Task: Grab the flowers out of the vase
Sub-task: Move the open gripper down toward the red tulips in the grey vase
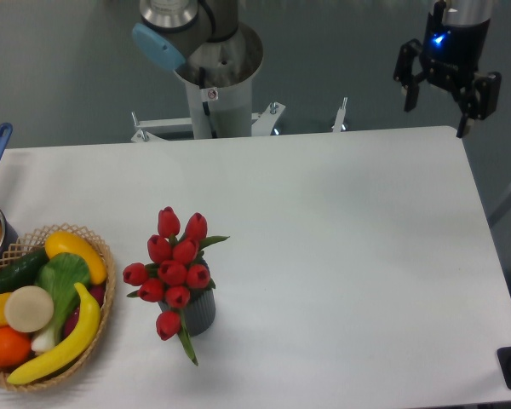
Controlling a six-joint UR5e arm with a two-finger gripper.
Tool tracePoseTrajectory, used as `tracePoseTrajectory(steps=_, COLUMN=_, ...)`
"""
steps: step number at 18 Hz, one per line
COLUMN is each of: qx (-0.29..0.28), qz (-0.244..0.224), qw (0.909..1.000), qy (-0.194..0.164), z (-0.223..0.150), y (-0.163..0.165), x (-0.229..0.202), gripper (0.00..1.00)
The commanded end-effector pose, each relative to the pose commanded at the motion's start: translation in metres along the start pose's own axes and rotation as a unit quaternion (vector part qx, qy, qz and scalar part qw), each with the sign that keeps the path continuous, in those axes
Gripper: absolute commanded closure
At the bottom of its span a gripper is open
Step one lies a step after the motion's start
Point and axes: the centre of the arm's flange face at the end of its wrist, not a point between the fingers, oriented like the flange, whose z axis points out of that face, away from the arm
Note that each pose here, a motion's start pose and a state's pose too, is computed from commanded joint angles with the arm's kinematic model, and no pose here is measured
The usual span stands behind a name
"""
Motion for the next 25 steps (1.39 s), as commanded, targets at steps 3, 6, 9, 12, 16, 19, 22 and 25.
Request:
tracePoseTrajectory(steps=3, qx=0.02, qz=-0.005, qw=0.9998, qy=-0.001, z=0.002, y=-0.009, x=0.0, gripper=0.0)
tracePoseTrajectory(steps=6, qx=0.079, qz=-0.104, qw=0.9914, qy=0.006, z=0.014, y=-0.021, x=0.011, gripper=0.0)
tracePoseTrajectory(steps=9, qx=0.124, qz=-0.164, qw=0.9786, qy=-0.009, z=0.04, y=-0.033, x=0.026, gripper=0.0)
tracePoseTrajectory(steps=12, qx=0.165, qz=-0.214, qw=0.9629, qy=-0.003, z=0.073, y=-0.049, x=0.049, gripper=0.0)
tracePoseTrajectory(steps=16, qx=0.237, qz=-0.191, qw=0.9525, qy=0.011, z=0.111, y=-0.086, x=0.075, gripper=0.0)
tracePoseTrajectory(steps=19, qx=0.284, qz=-0.171, qw=0.9425, qy=0.039, z=0.121, y=-0.121, x=0.084, gripper=0.0)
tracePoseTrajectory(steps=22, qx=0.357, qz=-0.16, qw=0.9185, qy=0.055, z=0.137, y=-0.136, x=0.081, gripper=0.0)
tracePoseTrajectory(steps=25, qx=0.374, qz=-0.122, qw=0.9168, qy=0.069, z=0.157, y=-0.173, x=0.09, gripper=0.0)
